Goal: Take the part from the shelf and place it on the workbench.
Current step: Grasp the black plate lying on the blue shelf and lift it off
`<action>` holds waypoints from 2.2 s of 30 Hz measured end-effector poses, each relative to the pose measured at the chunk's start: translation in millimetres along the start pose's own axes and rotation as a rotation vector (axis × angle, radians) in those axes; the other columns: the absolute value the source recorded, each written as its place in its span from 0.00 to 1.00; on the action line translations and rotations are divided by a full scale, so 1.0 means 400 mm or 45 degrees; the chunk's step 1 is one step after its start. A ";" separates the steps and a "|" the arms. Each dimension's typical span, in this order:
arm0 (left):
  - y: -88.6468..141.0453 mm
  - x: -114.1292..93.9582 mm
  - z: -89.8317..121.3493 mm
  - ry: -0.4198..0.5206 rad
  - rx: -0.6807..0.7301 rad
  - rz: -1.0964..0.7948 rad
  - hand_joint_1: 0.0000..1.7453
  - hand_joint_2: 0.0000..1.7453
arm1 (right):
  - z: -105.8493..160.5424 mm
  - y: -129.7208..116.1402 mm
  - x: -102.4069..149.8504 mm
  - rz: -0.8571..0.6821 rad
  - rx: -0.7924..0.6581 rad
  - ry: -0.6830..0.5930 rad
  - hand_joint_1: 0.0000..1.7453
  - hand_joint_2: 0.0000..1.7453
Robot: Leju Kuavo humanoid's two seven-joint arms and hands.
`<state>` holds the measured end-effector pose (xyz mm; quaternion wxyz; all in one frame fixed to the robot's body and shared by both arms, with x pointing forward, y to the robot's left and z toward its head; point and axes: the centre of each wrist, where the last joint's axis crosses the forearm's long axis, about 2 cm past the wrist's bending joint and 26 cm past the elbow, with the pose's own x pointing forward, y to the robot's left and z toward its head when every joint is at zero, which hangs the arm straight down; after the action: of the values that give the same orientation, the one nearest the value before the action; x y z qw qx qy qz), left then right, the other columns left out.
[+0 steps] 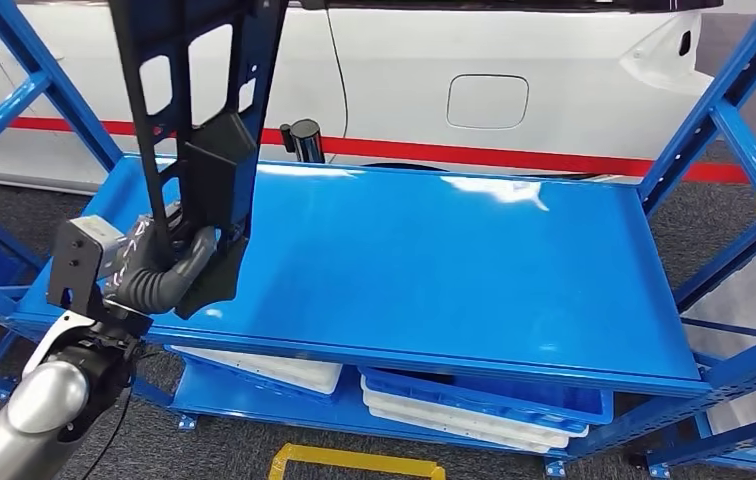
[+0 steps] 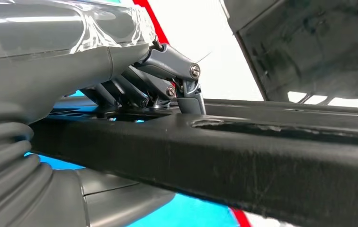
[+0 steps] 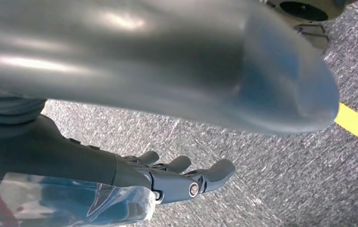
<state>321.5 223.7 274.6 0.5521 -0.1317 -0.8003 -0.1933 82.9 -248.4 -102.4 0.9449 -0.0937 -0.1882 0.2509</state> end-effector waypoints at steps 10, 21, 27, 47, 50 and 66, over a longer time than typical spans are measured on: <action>-0.036 0.040 0.047 -0.251 0.118 -0.188 1.00 1.00 | 0.004 0.006 -0.017 -0.022 -0.011 0.007 0.00 0.00; -0.067 0.054 0.079 -0.323 0.153 -0.215 1.00 1.00 | 0.005 0.009 -0.018 -0.038 -0.021 -0.005 0.00 0.00; -0.080 0.055 0.087 -0.361 0.136 -0.171 1.00 1.00 | 0.005 0.009 -0.017 -0.051 -0.024 -0.001 0.00 0.00; -0.144 0.040 0.116 -0.375 0.140 -0.196 1.00 1.00 | 0.005 0.006 -0.025 -0.077 -0.037 0.014 0.00 0.00; -0.155 0.034 0.124 -0.381 0.142 -0.204 1.00 1.00 | 0.005 0.008 -0.024 -0.079 -0.036 0.013 0.00 0.00; -0.245 0.002 0.166 -0.436 0.044 0.150 1.00 1.00 | 0.006 0.010 -0.024 -0.091 -0.036 0.035 0.00 0.00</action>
<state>224.3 166.6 238.2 0.4202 -0.2000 -0.8767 -0.1215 72.5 -249.5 -104.2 0.9543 -0.1037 -0.1820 0.2129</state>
